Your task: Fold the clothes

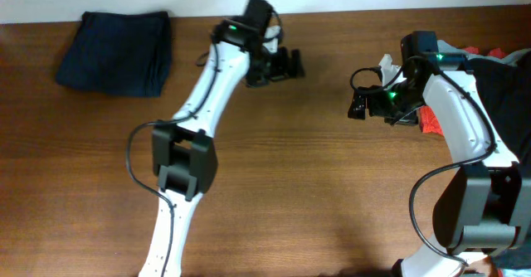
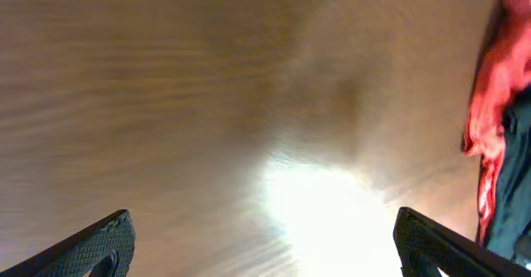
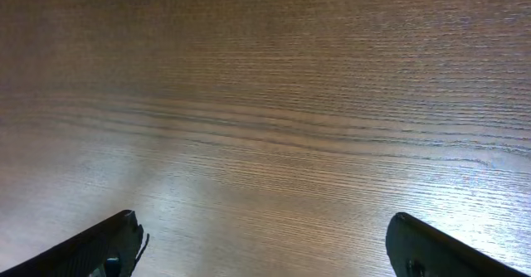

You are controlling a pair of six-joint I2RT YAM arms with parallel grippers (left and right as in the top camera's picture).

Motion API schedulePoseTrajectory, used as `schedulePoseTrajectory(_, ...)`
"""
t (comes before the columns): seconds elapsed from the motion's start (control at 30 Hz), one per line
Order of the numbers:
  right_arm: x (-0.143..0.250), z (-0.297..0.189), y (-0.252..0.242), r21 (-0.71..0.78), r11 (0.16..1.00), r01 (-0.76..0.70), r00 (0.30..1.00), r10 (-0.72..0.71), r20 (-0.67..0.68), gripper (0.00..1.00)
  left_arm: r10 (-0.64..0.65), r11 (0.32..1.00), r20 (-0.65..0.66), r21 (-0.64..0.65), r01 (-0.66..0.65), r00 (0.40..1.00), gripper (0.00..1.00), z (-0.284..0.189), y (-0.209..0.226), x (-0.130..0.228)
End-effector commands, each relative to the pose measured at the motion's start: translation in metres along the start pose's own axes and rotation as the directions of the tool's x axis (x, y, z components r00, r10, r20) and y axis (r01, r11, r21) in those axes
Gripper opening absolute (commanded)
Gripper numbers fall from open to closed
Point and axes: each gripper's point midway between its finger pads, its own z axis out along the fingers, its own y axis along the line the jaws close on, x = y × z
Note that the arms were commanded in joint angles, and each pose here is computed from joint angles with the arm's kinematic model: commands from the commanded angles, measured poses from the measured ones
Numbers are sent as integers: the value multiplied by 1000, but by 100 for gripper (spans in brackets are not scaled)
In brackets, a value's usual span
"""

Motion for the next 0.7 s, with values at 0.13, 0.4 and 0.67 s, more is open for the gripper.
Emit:
schedulePoseTrajectory(0.13, -2, -3, -2, 9, 1000, 2, 1000, -3, 11, 99, 108, 994, -5, 24, -108, 994, 99, 0, -51, 21)
schedulePoseTrajectory(0.4, -2, -3, -2, 9, 1000, 2, 1000, -3, 11, 99, 160, 986, -33, 40, -159, 987, 99, 11, -78, 41)
schedulePoseTrajectory(0.67, -2, -3, -2, 9, 1000, 2, 1000, -3, 11, 99, 163, 986, -34, 41, -162, 986, 99, 11, -80, 42)
